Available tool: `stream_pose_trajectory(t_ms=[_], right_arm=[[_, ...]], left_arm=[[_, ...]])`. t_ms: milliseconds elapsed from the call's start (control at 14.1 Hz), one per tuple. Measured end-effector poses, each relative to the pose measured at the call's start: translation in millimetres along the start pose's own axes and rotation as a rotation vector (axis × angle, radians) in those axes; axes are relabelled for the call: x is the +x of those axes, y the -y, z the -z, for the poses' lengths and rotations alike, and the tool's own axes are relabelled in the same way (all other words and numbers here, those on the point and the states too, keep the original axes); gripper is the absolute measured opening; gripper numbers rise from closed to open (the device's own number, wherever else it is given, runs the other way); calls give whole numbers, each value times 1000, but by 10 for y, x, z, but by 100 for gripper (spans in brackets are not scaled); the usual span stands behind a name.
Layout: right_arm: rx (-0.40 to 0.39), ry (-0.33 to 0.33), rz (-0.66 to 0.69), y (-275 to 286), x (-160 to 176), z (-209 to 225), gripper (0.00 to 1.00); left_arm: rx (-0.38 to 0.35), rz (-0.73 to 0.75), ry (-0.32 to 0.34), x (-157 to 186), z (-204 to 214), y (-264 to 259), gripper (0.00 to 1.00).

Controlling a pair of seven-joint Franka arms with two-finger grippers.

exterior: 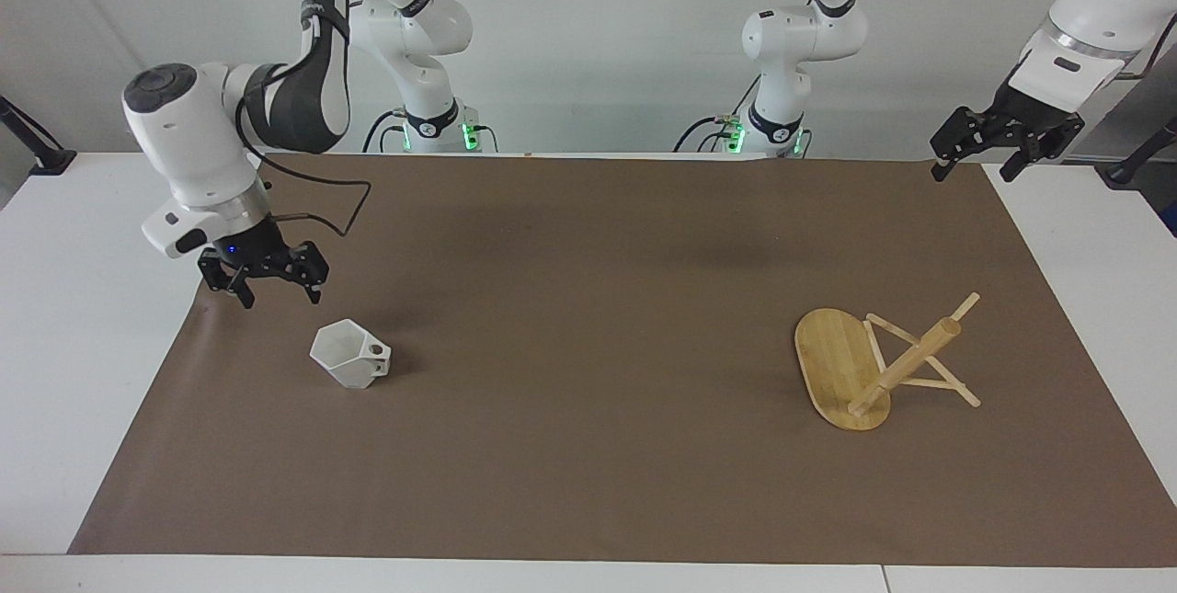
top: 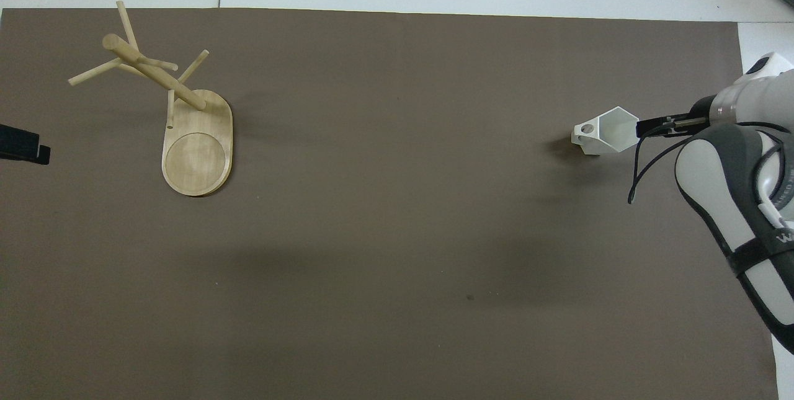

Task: Hang cup on rack
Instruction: 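Reach the right gripper to the white cup and grasp its rim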

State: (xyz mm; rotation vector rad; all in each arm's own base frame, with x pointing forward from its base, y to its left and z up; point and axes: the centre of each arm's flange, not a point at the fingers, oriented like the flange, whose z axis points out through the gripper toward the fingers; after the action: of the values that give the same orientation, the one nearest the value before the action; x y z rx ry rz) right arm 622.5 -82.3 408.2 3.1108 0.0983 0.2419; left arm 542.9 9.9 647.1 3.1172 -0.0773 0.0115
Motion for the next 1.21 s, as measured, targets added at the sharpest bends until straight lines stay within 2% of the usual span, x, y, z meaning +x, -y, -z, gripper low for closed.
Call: stream_pose_trajectory(t_ms=[496, 638, 780, 851, 922, 993, 1064, 1206], right_arm=[[5, 27, -84, 59, -1, -212, 100], [2, 17, -88, 73, 9, -292, 100], [0, 10, -89, 77, 6, -393, 96], [0, 10, -90, 80, 4, -427, 90], [0, 11, -90, 82, 4, -440, 90], [1, 11, -90, 82, 4, -440, 82], [1, 11, -90, 83, 4, -441, 68], [2, 11, -90, 90, 5, -440, 59]], left_arm=[[0, 0, 0, 0, -2, 0, 100], [0, 0, 0, 0, -2, 0, 100], [0, 0, 0, 0, -2, 0, 100], [0, 0, 0, 0, -2, 0, 100], [0, 0, 0, 0, -2, 0, 100], [0, 0, 0, 0, -2, 0, 100], [0, 0, 0, 0, -2, -1, 100], [0, 0, 0, 0, -2, -1, 100]])
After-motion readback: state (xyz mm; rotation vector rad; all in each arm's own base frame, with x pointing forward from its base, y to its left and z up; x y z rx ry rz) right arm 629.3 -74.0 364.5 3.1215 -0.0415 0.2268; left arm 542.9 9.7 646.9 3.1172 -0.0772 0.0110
